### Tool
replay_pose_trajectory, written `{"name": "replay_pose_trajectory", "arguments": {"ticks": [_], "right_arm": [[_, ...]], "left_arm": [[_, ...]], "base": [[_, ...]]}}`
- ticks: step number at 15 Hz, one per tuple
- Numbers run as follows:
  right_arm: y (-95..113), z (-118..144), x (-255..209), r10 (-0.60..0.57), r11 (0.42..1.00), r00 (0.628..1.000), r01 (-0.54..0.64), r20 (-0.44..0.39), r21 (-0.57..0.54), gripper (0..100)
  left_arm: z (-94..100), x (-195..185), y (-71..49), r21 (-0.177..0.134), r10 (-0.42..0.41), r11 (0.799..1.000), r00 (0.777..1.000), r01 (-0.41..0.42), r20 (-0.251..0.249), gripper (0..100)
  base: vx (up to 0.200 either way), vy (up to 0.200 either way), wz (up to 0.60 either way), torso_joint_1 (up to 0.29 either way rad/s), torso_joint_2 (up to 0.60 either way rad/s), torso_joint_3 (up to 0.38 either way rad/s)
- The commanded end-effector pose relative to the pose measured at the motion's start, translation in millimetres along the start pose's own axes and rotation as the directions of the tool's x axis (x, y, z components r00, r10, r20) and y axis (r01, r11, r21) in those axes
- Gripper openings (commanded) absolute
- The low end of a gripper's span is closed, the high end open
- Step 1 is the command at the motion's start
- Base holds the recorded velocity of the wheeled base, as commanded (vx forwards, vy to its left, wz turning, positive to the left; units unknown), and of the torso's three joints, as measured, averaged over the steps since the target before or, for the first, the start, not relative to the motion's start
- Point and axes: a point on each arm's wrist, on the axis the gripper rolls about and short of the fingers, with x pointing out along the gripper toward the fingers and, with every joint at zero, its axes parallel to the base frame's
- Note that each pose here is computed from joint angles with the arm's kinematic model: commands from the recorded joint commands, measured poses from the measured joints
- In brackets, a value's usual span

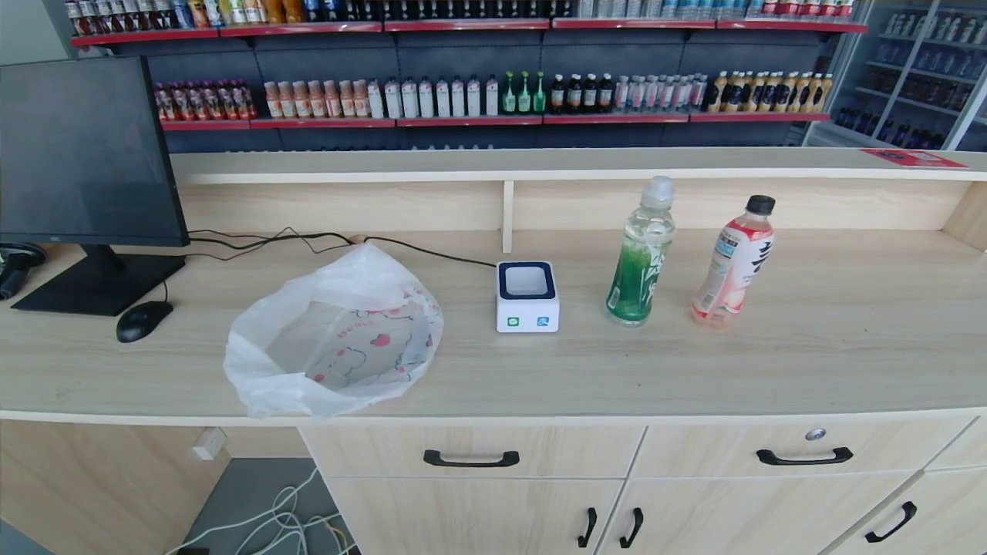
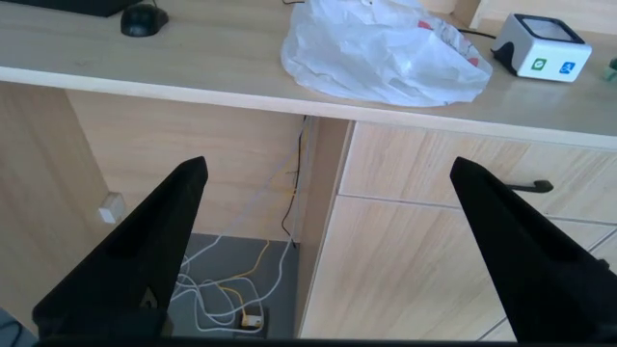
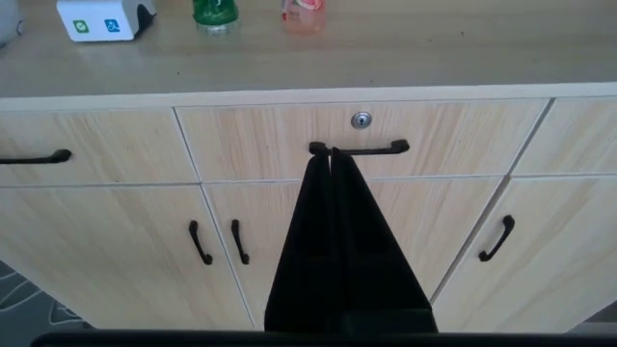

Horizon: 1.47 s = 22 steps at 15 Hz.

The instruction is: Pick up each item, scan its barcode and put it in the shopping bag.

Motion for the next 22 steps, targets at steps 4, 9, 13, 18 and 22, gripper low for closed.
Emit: {"name": "replay_pose_trajectory", "arguments": {"ticks": [4,9,13,18,22], "right_arm": [[0,87,15,0.002,1.000,1.000,-0.002,0.011,-0.016,0],[3,144,110,0.003,1.000,0.976,-0.006,0.219,0.014,0],[9,152,180,0.130,0.991,0.916,-0.132,0.379,-0.020,0],[12,141,227,0.134,0.988,0.894,-0.153,0.427,0.010,0],[18,124,224,0.161,0.986,0.919,-0.163,0.360,-0.026,0]], "left_arm": [[0.0,0,0.0,-0.005,0.001,1.000,1.000,-0.001,0.001,100],[0.2,0,0.0,-0.006,0.001,1.000,1.000,-0.001,0.002,100],[0.2,0,0.0,-0.006,0.001,1.000,1.000,-0.001,0.002,100],[0.3,0,0.0,-0.006,0.000,1.000,1.000,0.000,0.004,100],[0.3,0,0.0,-0.005,0.000,1.000,1.000,0.000,0.004,100]], "base": [[0.000,0.000,0.00,0.000,0.00,0.000],[0.000,0.000,0.00,0.000,0.00,0.000],[0.000,0.000,0.00,0.000,0.00,0.000],[0.000,0.000,0.00,0.000,0.00,0.000],[0.000,0.000,0.00,0.000,0.00,0.000]]}}
